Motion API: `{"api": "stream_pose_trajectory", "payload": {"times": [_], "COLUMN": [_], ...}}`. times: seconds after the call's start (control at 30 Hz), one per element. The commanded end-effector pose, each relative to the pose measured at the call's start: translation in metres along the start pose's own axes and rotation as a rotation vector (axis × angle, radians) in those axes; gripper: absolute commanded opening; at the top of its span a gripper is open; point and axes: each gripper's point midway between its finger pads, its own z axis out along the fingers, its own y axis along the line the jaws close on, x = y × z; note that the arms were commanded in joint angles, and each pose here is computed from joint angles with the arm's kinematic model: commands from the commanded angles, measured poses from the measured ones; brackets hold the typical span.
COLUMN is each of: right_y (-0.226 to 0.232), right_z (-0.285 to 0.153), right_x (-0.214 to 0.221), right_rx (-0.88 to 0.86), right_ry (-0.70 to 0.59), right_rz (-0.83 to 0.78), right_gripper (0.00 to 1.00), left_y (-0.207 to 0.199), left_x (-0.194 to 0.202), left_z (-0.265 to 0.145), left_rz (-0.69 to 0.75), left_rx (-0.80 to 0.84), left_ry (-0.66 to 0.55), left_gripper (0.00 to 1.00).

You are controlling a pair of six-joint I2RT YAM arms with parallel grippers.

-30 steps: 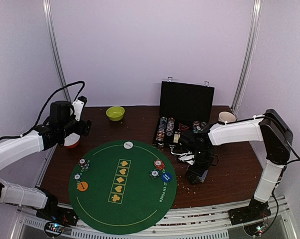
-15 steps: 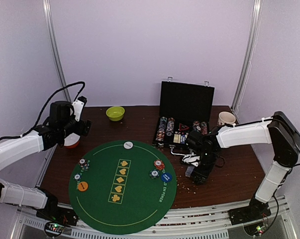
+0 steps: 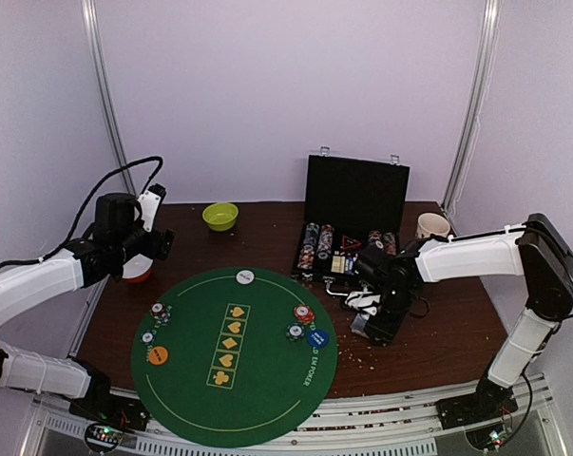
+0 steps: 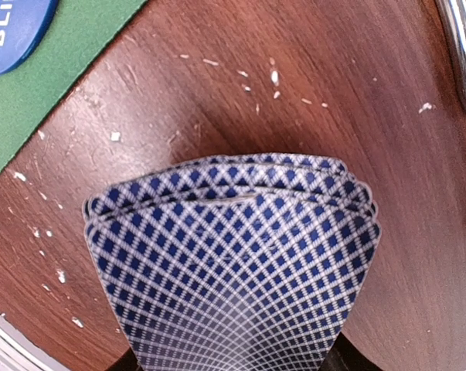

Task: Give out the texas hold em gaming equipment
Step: Pick up the face-down deck piles from the center of the board.

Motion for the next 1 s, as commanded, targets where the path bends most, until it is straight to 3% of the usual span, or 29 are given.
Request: {"api": "stream_pose_trajectory", "payload": {"times": [0.0,0.17,0.3,0.47,0.63,0.77,0.97], "right_y": [-0.009,-0.011,0.003,0.027,0.052,0.066,0.078], "right_z": [-0.011,-0.058,-0.106,-0.15,-0.175,-0.182,-0.183], "right_x": [0.002,-0.033,-0.078,-0.131,-0.172,-0.189,-0.198], "right_rx": [0.076,0.154,0.203,0.25,0.27,0.272,0.268], "right_ry": [0.013,-0.105,-0.237,-0.363,-0.426,-0.435,-0.447], "right_rz": [-0.034,-0.115,-0.225,-0.351,-0.451,-0.508,-0.555], "right_gripper": [0.51,0.51,0.5,0.49,0.49,0.49,0.49], "left_y": [0.005,-0.011,-0.056,-0.107,-0.158,-0.201,-0.206], "left_x": [-0.015,-0.047,-0.069,-0.08,-0.077,-0.082,-0.089], "left_z": [-0.004,-0.022,-0.05,-0.078,-0.085,-0.104,-0.112], "left_rz": [-0.038,-0.187,-0.479,-0.723,-0.732,-0.65,-0.664], "left_rx": [-0.003,0.175,0.503,0.781,0.929,1.157,1.24], "left_ry": [-0.054,-0.093,-0.137,-0.158,-0.107,-0.114,-0.186], "left_gripper": [0.98,0.89,0.77,0.76,0.83,0.92,0.93]}}
